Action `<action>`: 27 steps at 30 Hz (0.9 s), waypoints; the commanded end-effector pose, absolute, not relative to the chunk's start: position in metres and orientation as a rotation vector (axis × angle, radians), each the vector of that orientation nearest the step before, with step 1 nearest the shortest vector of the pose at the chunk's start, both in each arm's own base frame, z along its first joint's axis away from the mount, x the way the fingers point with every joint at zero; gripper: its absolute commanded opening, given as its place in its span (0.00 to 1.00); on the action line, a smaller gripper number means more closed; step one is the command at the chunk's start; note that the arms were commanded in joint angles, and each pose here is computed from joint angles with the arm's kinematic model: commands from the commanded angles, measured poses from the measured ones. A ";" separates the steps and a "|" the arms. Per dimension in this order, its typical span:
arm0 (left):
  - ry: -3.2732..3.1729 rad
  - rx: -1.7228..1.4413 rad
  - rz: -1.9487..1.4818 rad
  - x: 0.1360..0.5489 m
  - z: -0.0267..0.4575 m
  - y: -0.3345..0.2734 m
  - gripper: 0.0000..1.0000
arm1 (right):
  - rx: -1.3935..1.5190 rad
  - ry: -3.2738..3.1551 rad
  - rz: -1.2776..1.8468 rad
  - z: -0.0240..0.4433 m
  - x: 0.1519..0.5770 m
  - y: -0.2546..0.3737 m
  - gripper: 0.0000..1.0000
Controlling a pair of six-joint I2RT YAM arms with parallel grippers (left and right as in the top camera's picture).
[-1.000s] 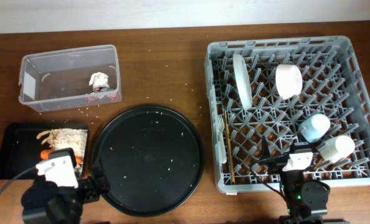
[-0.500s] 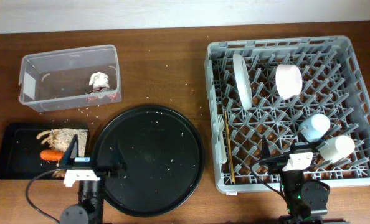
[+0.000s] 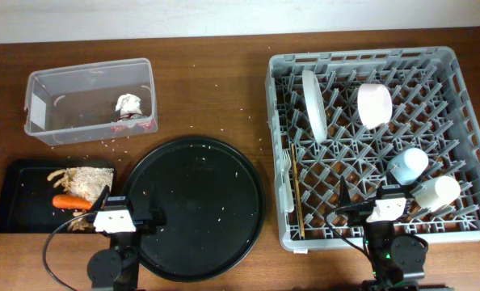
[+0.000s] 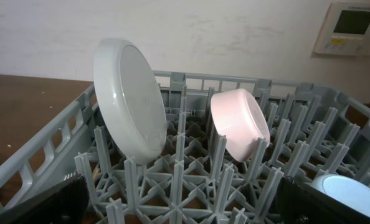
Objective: Sort waste into correct bins and load items into the dishwasher rack
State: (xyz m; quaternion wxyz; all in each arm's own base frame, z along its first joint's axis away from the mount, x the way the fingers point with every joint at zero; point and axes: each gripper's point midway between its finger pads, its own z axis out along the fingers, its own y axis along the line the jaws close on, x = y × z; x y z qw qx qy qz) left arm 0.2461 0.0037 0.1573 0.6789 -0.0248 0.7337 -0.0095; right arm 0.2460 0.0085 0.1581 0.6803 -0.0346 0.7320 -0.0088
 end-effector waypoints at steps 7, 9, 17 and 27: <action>1.651 -0.002 -0.083 0.246 0.156 -0.013 1.00 | -0.078 1.648 -0.026 0.155 0.246 0.008 0.98; 1.651 -0.002 -0.083 0.246 0.156 -0.013 1.00 | -0.078 1.648 -0.026 0.155 0.246 0.008 0.98; 1.651 -0.002 -0.083 0.246 0.156 -0.013 1.00 | -0.078 1.648 -0.026 0.155 0.246 0.008 0.98; 1.651 -0.002 -0.083 0.246 0.156 -0.013 1.00 | -0.078 1.648 -0.026 0.155 0.246 0.008 0.98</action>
